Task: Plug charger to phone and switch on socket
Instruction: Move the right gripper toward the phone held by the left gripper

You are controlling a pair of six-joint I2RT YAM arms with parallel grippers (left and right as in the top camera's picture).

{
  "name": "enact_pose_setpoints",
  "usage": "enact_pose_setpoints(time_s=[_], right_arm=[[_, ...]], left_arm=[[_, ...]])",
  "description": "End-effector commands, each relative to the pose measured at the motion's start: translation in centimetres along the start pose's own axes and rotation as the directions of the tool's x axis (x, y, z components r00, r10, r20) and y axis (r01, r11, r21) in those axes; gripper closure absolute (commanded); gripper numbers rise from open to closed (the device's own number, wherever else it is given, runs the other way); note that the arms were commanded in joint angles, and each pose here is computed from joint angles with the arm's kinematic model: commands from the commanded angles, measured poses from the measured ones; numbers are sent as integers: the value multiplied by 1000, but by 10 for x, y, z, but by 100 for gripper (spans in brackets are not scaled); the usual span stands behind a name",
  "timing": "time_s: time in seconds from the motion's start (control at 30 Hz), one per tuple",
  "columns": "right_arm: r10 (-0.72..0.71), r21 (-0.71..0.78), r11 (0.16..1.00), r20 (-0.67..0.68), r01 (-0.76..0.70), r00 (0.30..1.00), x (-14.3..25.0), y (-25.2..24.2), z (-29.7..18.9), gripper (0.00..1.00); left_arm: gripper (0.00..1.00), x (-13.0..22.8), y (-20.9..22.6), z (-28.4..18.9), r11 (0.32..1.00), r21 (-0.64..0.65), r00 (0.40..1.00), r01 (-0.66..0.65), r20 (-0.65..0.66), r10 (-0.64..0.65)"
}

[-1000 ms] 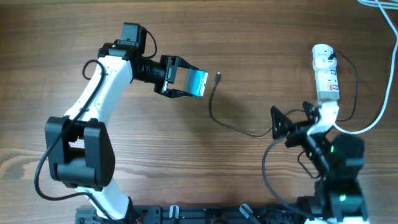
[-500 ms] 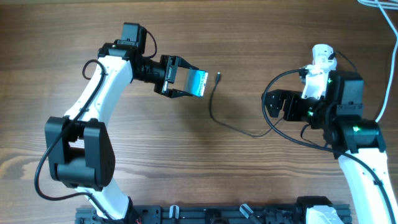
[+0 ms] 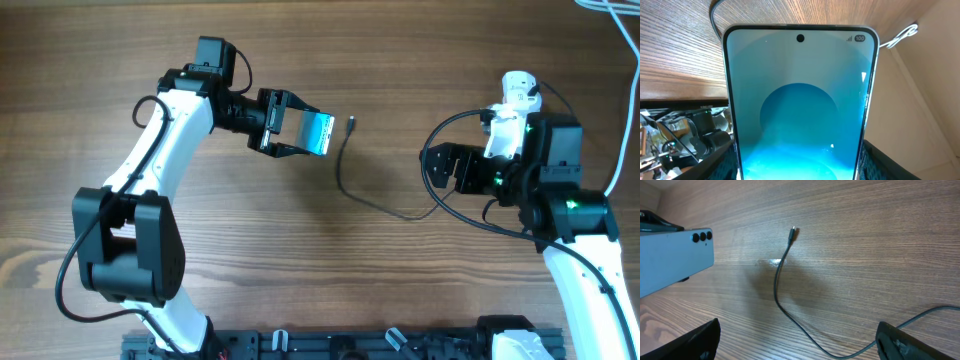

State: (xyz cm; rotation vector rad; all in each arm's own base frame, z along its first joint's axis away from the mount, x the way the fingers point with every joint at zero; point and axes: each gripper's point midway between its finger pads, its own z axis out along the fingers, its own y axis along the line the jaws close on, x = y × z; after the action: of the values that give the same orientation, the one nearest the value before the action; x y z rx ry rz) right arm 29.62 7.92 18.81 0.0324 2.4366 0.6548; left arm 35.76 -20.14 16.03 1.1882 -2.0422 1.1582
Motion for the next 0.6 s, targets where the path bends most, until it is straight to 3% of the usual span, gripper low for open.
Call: enact_pose_setpoints(time_s=[0.0, 0.4, 0.57], right_arm=[[-3, -28, 1000, 7, 3, 1000, -6, 7, -2, 0], [13, -34, 999, 29, -12, 999, -11, 9, -2, 0], [-2, -109, 994, 58, 8, 998, -20, 23, -3, 0]], left_arm=[[96, 18, -13, -12, 998, 46, 999, -42, -25, 43], [96, 11, -12, -12, 998, 36, 999, -41, 16, 41], [96, 3, -10, -13, 999, 25, 997, -41, 64, 39]])
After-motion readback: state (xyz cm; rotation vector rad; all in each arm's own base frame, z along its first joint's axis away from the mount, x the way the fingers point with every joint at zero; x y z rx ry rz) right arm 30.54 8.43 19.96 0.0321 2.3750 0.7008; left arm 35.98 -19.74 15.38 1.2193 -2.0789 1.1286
